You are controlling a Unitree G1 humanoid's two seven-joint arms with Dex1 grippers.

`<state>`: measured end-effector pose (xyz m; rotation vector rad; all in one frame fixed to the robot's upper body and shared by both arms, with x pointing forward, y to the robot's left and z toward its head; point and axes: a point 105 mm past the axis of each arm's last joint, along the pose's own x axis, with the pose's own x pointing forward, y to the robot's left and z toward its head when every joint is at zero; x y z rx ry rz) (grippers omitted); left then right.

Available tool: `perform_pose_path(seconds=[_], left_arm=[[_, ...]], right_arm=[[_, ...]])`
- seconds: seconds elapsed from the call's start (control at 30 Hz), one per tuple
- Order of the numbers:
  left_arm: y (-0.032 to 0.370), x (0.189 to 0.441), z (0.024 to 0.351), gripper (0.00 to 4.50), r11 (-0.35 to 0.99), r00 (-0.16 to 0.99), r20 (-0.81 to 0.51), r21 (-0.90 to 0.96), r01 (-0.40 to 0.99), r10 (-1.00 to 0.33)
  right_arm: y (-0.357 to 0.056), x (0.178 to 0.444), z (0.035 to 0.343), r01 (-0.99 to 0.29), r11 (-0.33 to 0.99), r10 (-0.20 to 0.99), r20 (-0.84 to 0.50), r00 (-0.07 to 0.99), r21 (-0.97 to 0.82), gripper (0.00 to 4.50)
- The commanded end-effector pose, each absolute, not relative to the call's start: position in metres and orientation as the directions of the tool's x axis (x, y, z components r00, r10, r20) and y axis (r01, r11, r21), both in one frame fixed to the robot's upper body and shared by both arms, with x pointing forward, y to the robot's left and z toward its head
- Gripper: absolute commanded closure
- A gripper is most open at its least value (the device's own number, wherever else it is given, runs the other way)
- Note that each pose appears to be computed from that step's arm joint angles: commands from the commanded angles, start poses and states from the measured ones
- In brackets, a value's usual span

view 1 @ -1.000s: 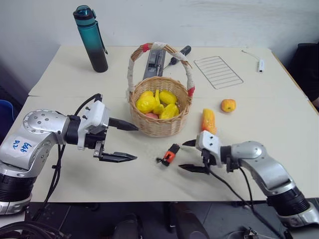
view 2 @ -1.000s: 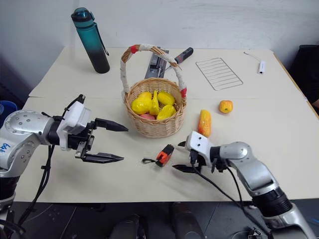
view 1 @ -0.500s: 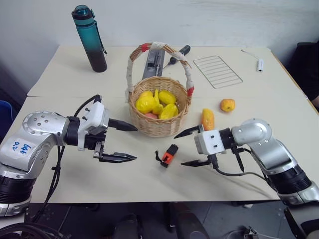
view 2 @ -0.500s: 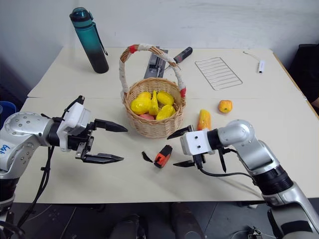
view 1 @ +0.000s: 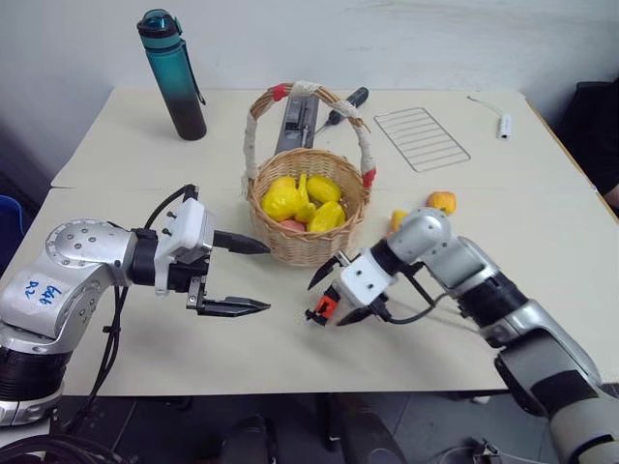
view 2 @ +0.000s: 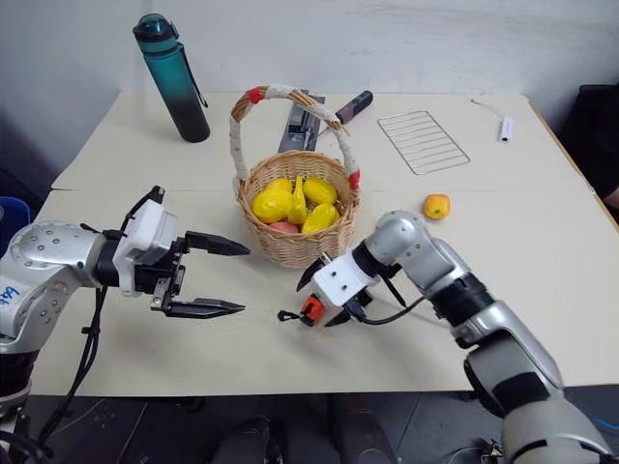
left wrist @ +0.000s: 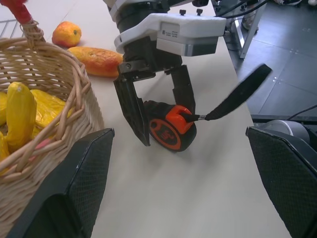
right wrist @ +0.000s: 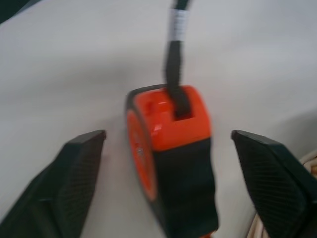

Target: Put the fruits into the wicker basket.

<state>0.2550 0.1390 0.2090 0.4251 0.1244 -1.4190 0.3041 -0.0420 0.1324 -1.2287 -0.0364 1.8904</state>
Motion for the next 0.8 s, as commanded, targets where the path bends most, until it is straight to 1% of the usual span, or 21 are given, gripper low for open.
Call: perform_pose_path(seconds=[0.03, 0.17, 0.2, 0.3, 0.37, 0.43, 0.47, 0.5, 0.53, 0.57, 0.6, 0.63, 0.67, 0.7, 0.73, 0.8], left_arm=[[0.138, 0.249, 0.220, 0.00, 0.087, 0.168, -0.315, 0.256, 0.963, -0.934], [0.135, 0.247, 0.223, 0.00, 0.082, 0.158, -0.298, 0.251, 0.965, -0.941], [0.134, 0.247, 0.223, 0.00, 0.078, 0.153, -0.296, 0.251, 0.965, -0.943], [0.130, 0.247, 0.224, 0.00, 0.059, 0.131, -0.284, 0.250, 0.966, -0.950], [0.125, 0.245, 0.227, 0.00, 0.041, 0.108, -0.264, 0.245, 0.969, -0.959], [0.118, 0.243, 0.234, 0.00, 0.023, 0.075, -0.222, 0.232, 0.972, -0.972], [0.115, 0.242, 0.237, 0.00, 0.014, 0.060, -0.198, 0.226, 0.974, -0.978], [0.112, 0.242, 0.240, 0.00, 0.005, 0.045, -0.176, 0.221, 0.975, -0.983], [0.110, 0.241, 0.243, 0.00, -0.001, 0.034, -0.155, 0.216, 0.976, -0.987], [0.107, 0.241, 0.245, 0.00, -0.006, 0.023, -0.134, 0.213, 0.977, -0.991], [0.104, 0.241, 0.248, 0.00, -0.016, 0.009, -0.115, 0.210, 0.977, -0.993], [0.101, 0.240, 0.249, 0.00, -0.021, 0.000, -0.104, 0.209, 0.978, -0.995], [0.098, 0.240, 0.250, 0.00, -0.031, -0.011, -0.097, 0.207, 0.978, -0.995], [0.096, 0.239, 0.250, 0.00, -0.041, -0.021, -0.094, 0.208, 0.977, -0.995], [0.093, 0.239, 0.249, 0.00, -0.054, -0.034, -0.098, 0.211, 0.976, -0.995], [0.090, 0.239, 0.248, 0.00, -0.069, -0.048, -0.104, 0.216, 0.974, -0.993]], right_arm=[[-0.046, 0.303, 0.139, -0.610, -0.661, 0.648, -0.742, -0.172, -0.436, 1.87], [-0.053, 0.297, 0.150, -0.669, -0.603, 0.705, -0.683, -0.192, -0.435, 3.15], [-0.058, 0.295, 0.153, -0.691, -0.575, 0.727, -0.661, -0.186, -0.438, 3.41], [-0.073, 0.288, 0.164, -0.765, -0.469, 0.792, -0.593, -0.142, -0.442, 3.41], [-0.088, 0.281, 0.174, -0.819, -0.368, 0.838, -0.539, -0.087, -0.440, 3.41], [-0.111, 0.275, 0.189, -0.881, -0.204, 0.885, -0.465, 0.020, -0.427, 3.41], [-0.126, 0.276, 0.199, -0.904, -0.077, 0.901, -0.417, 0.117, -0.421, 3.41], [-0.145, 0.280, 0.210, -0.904, 0.075, 0.898, -0.365, 0.244, -0.421, 3.41], [-0.166, 0.286, 0.220, -0.879, 0.229, 0.870, -0.317, 0.377, -0.419, 3.41], [-0.194, 0.292, 0.227, -0.826, 0.393, 0.807, -0.279, 0.520, -0.403, 3.41], [-0.232, 0.299, 0.228, -0.733, 0.554, 0.694, -0.266, 0.669, -0.395, 3.41], [-0.257, 0.301, 0.227, -0.658, 0.644, 0.606, -0.265, 0.750, -0.390, 3.41], [-0.284, 0.300, 0.221, -0.580, 0.718, 0.510, -0.276, 0.814, -0.384, 3.41], [-0.307, 0.298, 0.214, -0.514, 0.771, 0.429, -0.289, 0.856, -0.376, 3.41], [-0.334, 0.296, 0.200, -0.422, 0.830, 0.314, -0.319, 0.894, -0.364, 3.41], [-0.369, 0.292, 0.178, -0.300, 0.881, 0.162, -0.361, 0.918, -0.366, 3.41]])
